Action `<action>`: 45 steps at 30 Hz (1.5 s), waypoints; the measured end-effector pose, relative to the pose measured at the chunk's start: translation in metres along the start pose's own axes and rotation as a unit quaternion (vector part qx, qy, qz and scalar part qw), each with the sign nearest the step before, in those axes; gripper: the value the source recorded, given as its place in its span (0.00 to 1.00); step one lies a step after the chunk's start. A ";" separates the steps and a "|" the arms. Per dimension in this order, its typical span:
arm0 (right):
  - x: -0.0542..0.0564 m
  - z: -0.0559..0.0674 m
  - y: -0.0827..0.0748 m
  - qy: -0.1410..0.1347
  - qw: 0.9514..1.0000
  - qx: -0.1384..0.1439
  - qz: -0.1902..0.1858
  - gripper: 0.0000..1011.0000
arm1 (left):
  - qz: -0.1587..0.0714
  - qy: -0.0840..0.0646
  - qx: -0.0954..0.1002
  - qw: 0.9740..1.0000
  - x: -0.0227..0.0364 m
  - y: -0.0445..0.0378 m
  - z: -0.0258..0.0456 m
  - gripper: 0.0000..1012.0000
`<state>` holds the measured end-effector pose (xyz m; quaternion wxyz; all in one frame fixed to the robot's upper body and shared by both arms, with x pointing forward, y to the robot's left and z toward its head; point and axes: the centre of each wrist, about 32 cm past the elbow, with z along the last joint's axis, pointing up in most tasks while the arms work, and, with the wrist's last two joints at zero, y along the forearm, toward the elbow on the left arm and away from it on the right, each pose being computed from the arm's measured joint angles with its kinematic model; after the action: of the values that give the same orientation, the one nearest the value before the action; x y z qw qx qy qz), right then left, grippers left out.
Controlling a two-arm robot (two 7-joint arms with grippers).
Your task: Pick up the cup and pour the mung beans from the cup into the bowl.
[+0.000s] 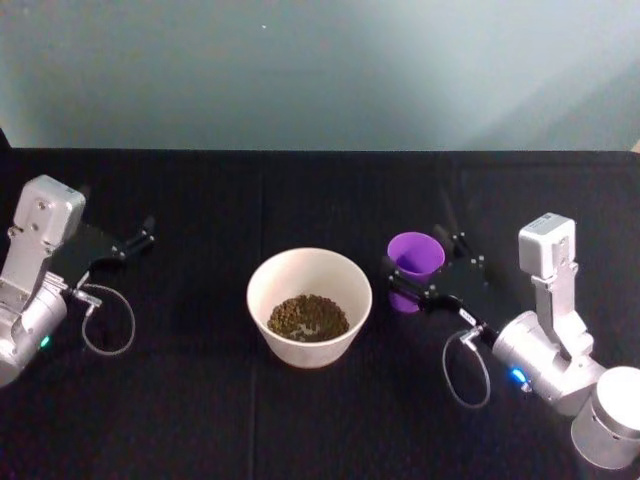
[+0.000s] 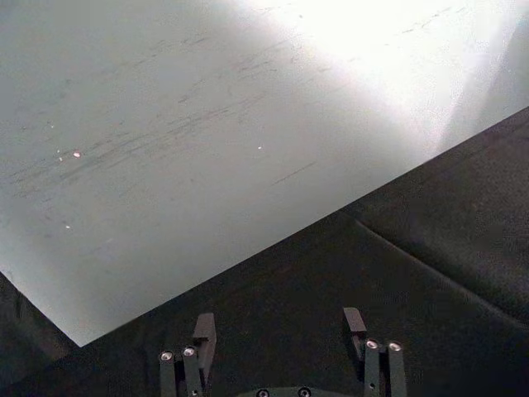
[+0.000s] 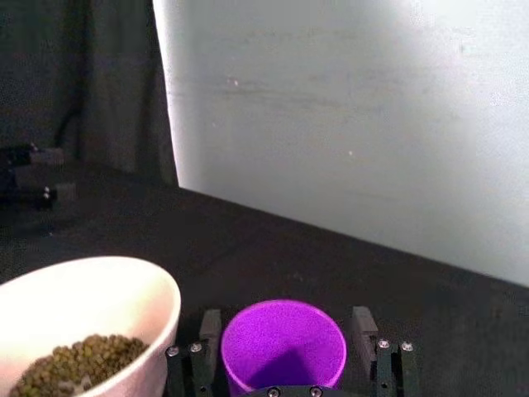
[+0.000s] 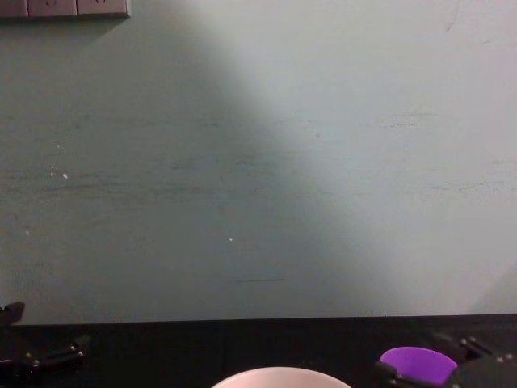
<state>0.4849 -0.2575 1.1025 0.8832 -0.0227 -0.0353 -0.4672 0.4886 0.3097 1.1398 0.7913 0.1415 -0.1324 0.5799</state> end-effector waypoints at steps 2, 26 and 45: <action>0.000 0.005 0.000 -0.004 1.000 0.007 0.002 0.99 | 0.000 0.000 0.000 1.000 0.0000 0.0000 0.0000 0.99; 0.031 0.046 -0.010 -0.021 0.998 0.036 -0.039 0.99 | 0.000 0.000 0.000 1.000 0.0000 0.0000 0.0000 0.99; 0.040 0.004 -0.017 -0.009 0.994 -0.029 -0.102 0.99 | 0.000 0.000 0.000 1.000 0.0000 0.0000 0.0000 0.99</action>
<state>0.4936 -0.2996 1.1096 0.8298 -0.0486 -0.0316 -0.5551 0.4886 0.3097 1.1398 0.7913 0.1415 -0.1324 0.5799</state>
